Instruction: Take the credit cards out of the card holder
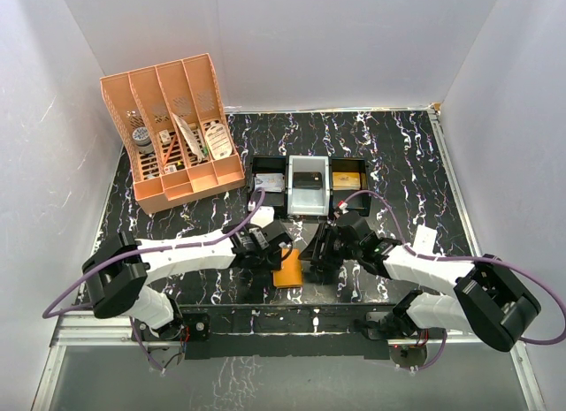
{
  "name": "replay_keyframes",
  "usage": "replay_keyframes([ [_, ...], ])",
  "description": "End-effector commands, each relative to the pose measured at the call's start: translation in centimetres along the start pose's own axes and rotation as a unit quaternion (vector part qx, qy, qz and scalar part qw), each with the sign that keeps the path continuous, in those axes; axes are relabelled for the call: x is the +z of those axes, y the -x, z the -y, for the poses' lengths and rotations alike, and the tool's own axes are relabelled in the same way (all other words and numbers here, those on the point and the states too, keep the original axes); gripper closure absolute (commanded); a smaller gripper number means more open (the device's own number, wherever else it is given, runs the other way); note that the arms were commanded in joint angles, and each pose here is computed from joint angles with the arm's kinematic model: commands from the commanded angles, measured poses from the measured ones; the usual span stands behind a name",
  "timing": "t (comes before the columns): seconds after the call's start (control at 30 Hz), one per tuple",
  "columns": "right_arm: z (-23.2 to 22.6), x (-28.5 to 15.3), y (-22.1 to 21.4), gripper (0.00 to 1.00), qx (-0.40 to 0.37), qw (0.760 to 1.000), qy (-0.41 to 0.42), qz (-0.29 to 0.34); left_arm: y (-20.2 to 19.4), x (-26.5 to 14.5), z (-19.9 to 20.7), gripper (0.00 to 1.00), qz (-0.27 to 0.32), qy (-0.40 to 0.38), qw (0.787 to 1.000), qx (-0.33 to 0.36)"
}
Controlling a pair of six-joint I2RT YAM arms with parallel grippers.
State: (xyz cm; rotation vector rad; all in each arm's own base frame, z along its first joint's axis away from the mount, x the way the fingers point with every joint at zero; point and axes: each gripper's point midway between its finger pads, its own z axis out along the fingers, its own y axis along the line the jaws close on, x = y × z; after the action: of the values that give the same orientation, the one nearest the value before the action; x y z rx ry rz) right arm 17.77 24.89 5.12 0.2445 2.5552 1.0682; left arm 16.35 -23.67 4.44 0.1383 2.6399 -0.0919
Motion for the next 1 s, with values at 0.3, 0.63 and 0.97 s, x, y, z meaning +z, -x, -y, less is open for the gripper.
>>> replay_keyframes([
  [0.3, 0.1, -2.9, 3.2, 0.59, 0.09, 0.986, 0.015, 0.136, 1.5, -0.5, 3.8, 0.27, -0.013, -0.036, 0.999, 0.006],
  [0.63, 1.3, -3.5, 1.9, 0.56, 0.095, 0.988, 0.001, 0.119, -0.2, 0.7, 1.9, 0.34, -0.042, 0.02, 0.999, 0.006],
  [0.97, 0.5, -2.6, 0.6, 0.55, 0.077, 0.995, 0.01, 0.067, -1.2, 0.3, 1.0, 0.63, -0.029, -0.01, 0.999, -0.035],
])
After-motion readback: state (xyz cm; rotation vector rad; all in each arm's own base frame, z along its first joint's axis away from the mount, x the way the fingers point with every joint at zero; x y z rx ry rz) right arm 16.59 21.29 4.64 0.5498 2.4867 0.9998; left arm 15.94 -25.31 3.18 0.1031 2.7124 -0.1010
